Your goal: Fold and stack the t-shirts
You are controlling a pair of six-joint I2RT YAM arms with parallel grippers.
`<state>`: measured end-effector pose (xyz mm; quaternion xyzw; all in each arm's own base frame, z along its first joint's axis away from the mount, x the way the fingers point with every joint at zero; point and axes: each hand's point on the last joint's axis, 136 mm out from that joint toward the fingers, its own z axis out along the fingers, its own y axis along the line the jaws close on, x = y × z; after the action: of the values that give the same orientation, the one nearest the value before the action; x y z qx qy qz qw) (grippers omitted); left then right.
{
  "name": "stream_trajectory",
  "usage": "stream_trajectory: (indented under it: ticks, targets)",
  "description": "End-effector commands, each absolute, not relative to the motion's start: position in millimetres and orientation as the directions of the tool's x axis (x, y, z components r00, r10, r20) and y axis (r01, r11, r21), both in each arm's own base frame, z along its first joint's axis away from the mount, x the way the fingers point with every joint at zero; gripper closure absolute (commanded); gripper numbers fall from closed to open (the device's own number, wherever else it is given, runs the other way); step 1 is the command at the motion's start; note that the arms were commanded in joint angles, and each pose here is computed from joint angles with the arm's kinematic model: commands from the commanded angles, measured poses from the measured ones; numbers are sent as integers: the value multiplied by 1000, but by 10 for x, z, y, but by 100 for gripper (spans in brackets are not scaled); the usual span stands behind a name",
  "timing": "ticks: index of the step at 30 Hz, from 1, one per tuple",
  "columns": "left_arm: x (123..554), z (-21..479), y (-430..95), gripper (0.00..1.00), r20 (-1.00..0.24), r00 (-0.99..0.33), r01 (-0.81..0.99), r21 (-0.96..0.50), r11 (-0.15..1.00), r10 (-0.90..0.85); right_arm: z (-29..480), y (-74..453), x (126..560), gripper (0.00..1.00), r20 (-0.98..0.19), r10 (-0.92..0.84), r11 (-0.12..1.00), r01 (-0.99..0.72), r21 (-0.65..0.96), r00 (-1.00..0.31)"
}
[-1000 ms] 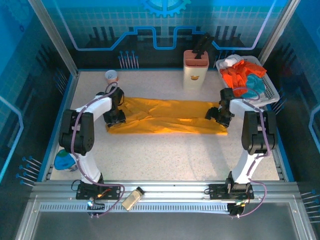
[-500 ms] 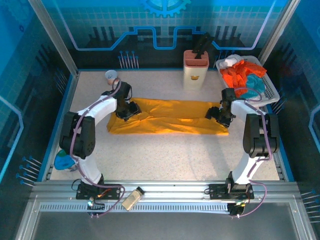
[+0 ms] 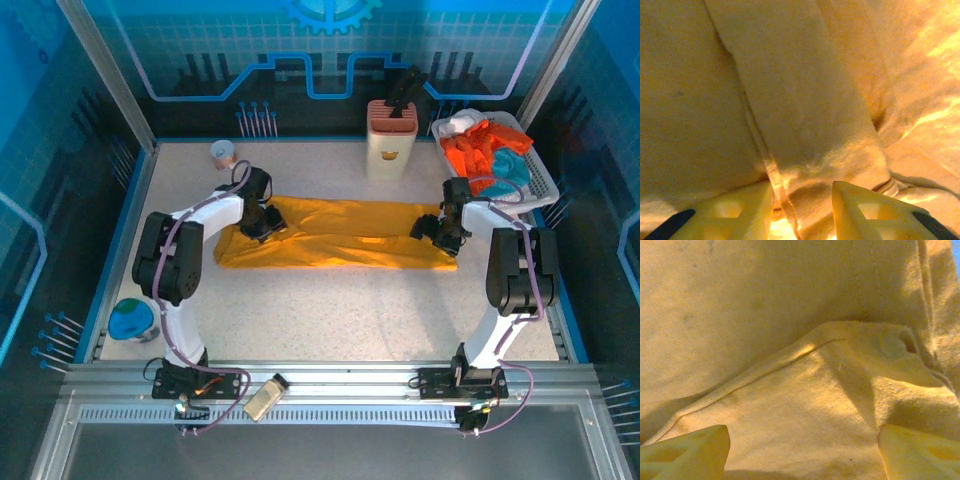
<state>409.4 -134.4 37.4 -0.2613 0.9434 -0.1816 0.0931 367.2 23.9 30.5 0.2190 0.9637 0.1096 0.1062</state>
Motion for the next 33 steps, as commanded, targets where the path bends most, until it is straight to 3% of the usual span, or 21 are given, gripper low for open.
stream_trajectory:
  ticks: [1,9,12,24,26,29,33]
  targets:
    - [4193,391,-1420,69,-81,-842,-459,-410,788,-533,333,281,3655,22,-148,453,871,401,282,-879]
    - [4265,467,-1439,95,-110,-847,-443,-395,805,-520,326,263,3645,22,-142,455,870,405,281,-879]
    - [4319,513,-1445,100,-128,-853,-431,-377,820,-507,321,261,3644,23,-141,454,870,404,281,-880]
    - [4801,624,-1682,100,-217,-929,-252,-227,941,-302,307,256,3647,24,-129,449,871,401,286,-884]
    - [4885,606,-1730,95,-223,-943,-207,-180,961,-245,302,257,3644,24,-127,449,871,401,286,-885]
    - [4948,519,-1744,69,-195,-965,-157,-104,982,-175,297,264,3633,24,-119,448,869,401,289,-886]
    - [4900,498,-1657,63,-166,-976,-140,-28,990,-143,348,240,3627,24,-135,435,880,389,271,-890]
